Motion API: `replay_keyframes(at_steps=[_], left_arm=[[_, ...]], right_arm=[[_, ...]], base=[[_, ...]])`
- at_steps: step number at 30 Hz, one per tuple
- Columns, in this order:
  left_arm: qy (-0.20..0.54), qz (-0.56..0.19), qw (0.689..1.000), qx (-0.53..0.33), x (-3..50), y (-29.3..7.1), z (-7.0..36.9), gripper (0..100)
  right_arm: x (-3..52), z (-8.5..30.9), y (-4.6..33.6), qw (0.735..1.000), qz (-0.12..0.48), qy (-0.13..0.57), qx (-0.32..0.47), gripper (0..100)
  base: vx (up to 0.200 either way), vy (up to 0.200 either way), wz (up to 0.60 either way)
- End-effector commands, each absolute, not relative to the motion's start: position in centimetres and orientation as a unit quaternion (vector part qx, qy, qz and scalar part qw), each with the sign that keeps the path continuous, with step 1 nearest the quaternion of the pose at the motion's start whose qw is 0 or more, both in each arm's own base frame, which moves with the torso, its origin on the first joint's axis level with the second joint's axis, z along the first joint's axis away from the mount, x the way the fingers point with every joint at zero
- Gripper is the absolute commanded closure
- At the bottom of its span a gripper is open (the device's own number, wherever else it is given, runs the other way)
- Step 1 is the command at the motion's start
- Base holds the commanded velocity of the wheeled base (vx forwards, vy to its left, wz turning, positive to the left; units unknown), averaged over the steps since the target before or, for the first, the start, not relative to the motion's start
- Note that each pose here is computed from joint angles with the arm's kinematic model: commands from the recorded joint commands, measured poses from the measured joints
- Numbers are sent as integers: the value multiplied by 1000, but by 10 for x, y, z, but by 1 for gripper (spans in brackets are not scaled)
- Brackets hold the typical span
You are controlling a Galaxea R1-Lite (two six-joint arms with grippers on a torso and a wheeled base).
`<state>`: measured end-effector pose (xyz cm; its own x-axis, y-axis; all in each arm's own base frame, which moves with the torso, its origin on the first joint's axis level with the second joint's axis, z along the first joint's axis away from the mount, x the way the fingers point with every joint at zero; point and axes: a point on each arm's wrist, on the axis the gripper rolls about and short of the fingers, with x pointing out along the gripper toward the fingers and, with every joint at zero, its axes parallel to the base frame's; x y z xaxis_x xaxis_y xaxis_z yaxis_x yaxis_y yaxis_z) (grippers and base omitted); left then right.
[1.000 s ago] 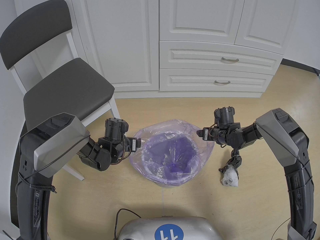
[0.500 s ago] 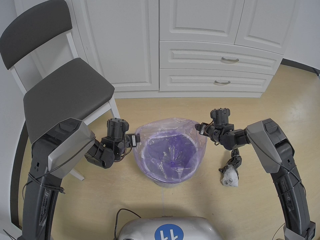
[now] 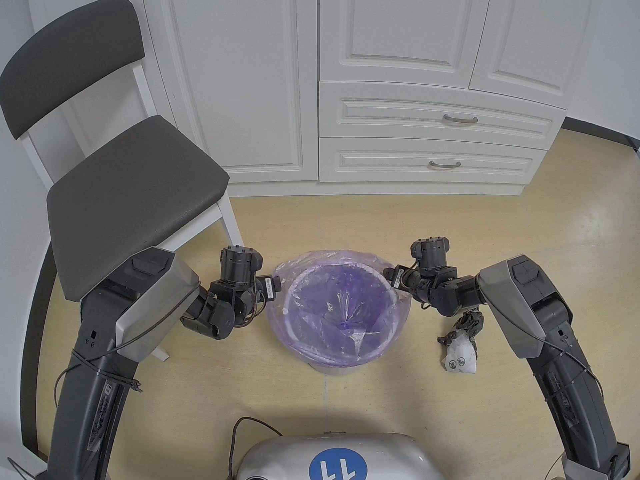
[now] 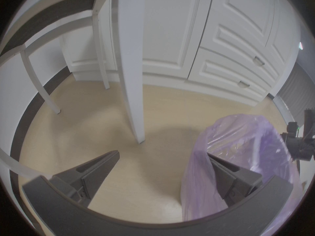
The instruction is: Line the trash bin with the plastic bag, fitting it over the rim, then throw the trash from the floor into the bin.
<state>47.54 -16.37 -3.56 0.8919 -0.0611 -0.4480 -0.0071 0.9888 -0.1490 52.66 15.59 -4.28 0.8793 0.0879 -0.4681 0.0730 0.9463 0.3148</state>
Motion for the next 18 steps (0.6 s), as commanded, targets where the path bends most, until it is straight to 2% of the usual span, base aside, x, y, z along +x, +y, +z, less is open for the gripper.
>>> replay_keyframes(at_steps=[1,8,15,18], left_arm=[[256,3,965,-63,476,-158,-43,0],[279,19,959,-47,472,-153,-42,0],[261,15,964,-52,461,-149,6,0],[258,11,965,-47,452,-150,22,0]], right_arm=[[524,-53,156,950,-2,272,153,0],[521,-55,154,945,-7,295,138,0],[524,4,148,956,-5,251,151,0],[510,27,143,952,-9,279,128,0]], base=[[0,0,0],[0,0,0],[0,0,0],[0,0,0]])
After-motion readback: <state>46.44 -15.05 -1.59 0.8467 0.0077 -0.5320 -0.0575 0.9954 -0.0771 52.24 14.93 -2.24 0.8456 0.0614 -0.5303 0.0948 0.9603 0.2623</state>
